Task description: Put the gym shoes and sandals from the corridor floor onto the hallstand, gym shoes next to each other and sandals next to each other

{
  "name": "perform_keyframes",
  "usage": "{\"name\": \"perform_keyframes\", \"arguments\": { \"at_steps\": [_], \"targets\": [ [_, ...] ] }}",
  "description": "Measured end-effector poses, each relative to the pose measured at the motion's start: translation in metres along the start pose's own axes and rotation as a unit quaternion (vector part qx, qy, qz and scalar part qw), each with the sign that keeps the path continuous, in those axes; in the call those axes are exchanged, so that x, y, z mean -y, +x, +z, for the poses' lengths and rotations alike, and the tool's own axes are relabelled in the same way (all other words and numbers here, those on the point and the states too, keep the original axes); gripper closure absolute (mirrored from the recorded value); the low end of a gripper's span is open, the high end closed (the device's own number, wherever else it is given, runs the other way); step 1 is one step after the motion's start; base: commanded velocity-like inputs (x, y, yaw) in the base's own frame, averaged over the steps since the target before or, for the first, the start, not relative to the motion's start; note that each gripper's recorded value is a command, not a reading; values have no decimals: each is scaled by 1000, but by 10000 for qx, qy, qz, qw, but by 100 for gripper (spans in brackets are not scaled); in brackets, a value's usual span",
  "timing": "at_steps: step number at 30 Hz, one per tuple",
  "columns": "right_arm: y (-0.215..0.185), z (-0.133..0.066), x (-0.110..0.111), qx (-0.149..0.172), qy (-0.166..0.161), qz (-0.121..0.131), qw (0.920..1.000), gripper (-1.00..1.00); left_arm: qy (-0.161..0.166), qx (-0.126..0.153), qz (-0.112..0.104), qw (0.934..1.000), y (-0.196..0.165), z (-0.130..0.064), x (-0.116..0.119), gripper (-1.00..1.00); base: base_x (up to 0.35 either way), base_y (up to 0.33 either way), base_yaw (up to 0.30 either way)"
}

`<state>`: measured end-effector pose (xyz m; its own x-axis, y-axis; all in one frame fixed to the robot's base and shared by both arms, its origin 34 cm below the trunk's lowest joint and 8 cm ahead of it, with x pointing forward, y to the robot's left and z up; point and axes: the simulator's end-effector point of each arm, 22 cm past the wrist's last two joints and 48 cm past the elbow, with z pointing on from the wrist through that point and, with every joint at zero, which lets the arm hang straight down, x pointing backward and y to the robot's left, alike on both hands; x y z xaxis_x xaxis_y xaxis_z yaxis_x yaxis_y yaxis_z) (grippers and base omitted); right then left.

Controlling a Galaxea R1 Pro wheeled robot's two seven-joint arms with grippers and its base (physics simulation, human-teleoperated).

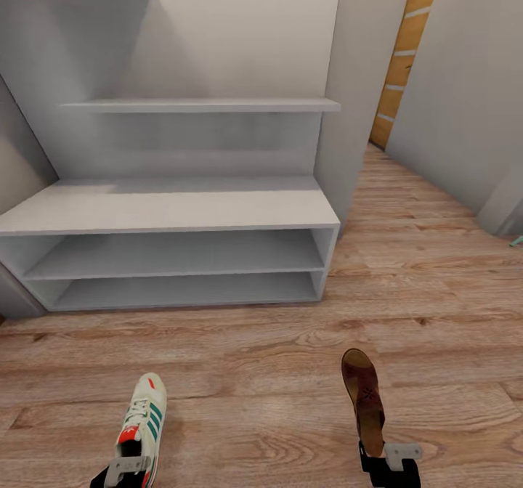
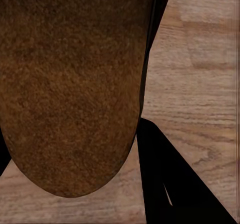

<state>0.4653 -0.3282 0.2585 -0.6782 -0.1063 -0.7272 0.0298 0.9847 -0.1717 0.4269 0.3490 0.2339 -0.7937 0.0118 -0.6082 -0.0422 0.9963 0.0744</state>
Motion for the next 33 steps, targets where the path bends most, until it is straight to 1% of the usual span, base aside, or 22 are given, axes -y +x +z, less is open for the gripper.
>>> {"name": "perform_keyframes", "arguments": {
  "at_steps": [1, 2, 3, 4, 5, 6, 7, 8, 9, 10, 11, 13, 15, 17, 20, 21, 23, 26, 29, 33],
  "targets": [
    [1, 1, 20, -5, 193, 61, 9998, 100, 53, -147, -25, 9999, -4, 5, 8, 100, 0, 0, 0],
    [1, 1, 28, -7, 258, 76, 9996, 100, 59, -210, -54, 9997, -7, 8, 10, 100, 0, 0, 0],
    [1, 1, 43, -7, 383, 113, 9992, 100, 87, -314, -81, 9994, -14, 13, 14, 100, 0, 0, 0],
    [1, 1, 52, -8, 457, 138, 9989, 100, 95, -375, -100, 9992, -18, 16, 16, 100, 0, 0, 0],
    [2, 1, 68, -10, 611, 190, 9980, 100, 119, -484, -127, 9987, -26, 21, 19, 100, 0, 0, 0],
    [2, 0, 76, -11, 681, 215, 9974, 100, 129, -536, -143, 9984, -31, 24, 20, 100, 0, 0, 0],
    [3, -1, 91, -15, 825, 280, 9962, 100, 159, -619, -171, 9978, -42, 29, 23, 100, 0, 0, 0],
    [3, -1, 97, -15, 885, 306, 9956, 100, 175, -649, -187, 9976, -48, 32, 25, 100, 0, 0, 0],
    [3, -3, 109, -18, 1011, 376, 9942, 100, 210, -683, -218, 9972, -62, 37, 30, 100, 0, 0, 0],
    [4, -3, 114, -20, 1055, 399, 9936, 100, 230, -687, -235, 9971, -71, 40, 33, 100, 0, 0, 0],
    [5, -4, 122, -23, 1148, 459, 9923, 100, 281, -704, -266, 9968, -85, 44, 41, 100, 0, 0, 0],
    [5, -5, 127, -26, 1198, 488, 9916, 100, 333, -728, -297, 9964, -102, 48, 49, 100, 0, 0, 0],
    [6, -6, 132, -30, 1262, 537, 9905, 100, 455, -820, -336, 9950, -130, 54, 68, 100, 0, 0, 0],
    [6, -6, 133, -34, 1274, 545, 9903, 100, 506, -889, -320, 9942, -143, 56, 77, 100, 0, 0, 0],
    [7, -6, 131, -39, 1255, 552, 9905, 100, 621, -1022, -268, 9925, -174, 58, 95, 100, 0, 0, 0],
    [7, -6, 130, -40, 1251, 558, 9906, 100, 636, -1036, -244, 9923, -181, 58, 98, 100, 0, 0, 0],
    [7, -6, 126, -45, 1225, 564, 9908, 100, 702, -1030, -187, 9920, -207, 59, 110, 100, 0, 0, 0],
    [8, -6, 124, -53, 1218, 572, 9909, 100, 728, -1002, -130, 9922, -232, 59, 115, 100, 0, 0, 0],
    [8, -6, 124, -58, 1214, 574, 9909, 100, 726, -1045, -104, 9918, -250, 58, 117, 100, 0, 0, 0],
    [9, -6, 124, -60, 1213, 575, 9909, 100, 663, -1076, -85, 9919, -262, 57, 114, 100, 0, 0, 0]
  ]
}}
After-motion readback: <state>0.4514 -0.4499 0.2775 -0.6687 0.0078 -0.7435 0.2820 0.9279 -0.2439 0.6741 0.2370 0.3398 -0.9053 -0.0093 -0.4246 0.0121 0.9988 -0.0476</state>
